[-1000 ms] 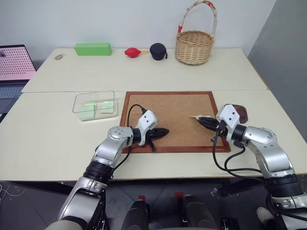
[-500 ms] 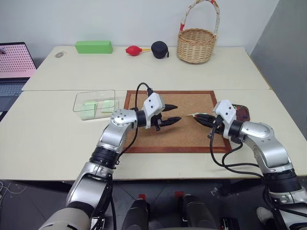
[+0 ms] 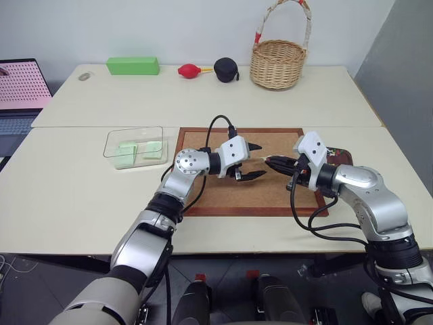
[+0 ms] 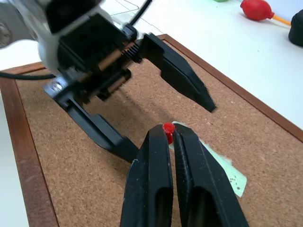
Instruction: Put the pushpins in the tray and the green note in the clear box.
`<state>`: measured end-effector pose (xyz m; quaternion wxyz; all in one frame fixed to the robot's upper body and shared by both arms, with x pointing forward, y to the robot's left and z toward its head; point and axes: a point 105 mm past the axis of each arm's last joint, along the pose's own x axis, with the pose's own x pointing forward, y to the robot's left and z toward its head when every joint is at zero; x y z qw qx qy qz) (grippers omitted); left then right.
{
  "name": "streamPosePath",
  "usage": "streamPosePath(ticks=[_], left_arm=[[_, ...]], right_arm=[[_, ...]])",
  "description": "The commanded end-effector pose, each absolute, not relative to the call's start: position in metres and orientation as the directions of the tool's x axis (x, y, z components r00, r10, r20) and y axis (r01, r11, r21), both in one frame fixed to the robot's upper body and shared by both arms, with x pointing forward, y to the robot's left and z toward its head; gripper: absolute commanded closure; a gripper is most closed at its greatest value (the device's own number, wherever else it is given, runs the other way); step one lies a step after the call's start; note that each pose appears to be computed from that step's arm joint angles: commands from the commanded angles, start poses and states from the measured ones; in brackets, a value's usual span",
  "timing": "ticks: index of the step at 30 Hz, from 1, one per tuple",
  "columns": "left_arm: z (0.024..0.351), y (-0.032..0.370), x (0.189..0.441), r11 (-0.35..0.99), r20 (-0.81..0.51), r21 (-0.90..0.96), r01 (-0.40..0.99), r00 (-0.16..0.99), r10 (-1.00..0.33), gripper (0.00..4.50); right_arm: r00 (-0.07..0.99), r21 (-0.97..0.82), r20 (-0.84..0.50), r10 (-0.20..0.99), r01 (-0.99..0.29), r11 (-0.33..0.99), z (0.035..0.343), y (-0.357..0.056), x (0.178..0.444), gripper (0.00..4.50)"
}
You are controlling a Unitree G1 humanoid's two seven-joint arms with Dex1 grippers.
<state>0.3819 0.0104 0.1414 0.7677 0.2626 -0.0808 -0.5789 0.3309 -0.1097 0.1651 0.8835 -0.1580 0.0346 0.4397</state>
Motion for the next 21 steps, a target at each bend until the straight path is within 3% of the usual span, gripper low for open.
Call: streamPosePath(ticks=[1,21], left_arm=[[0.157,0.004,0.386,0.209,-0.124,0.507,0.836,0.312,-0.942,0.75],[0.146,0.003,0.386,0.175,-0.163,0.484,0.858,0.284,-0.945,4.39]], right_arm=[[0.607,-0.271,-0.147,0.781,-0.784,0.558,0.185,-0.104,0.328,4.5],[0.588,-0.201,-0.119,0.8,-0.804,0.56,0.192,-0.094,0.327,4.5]])
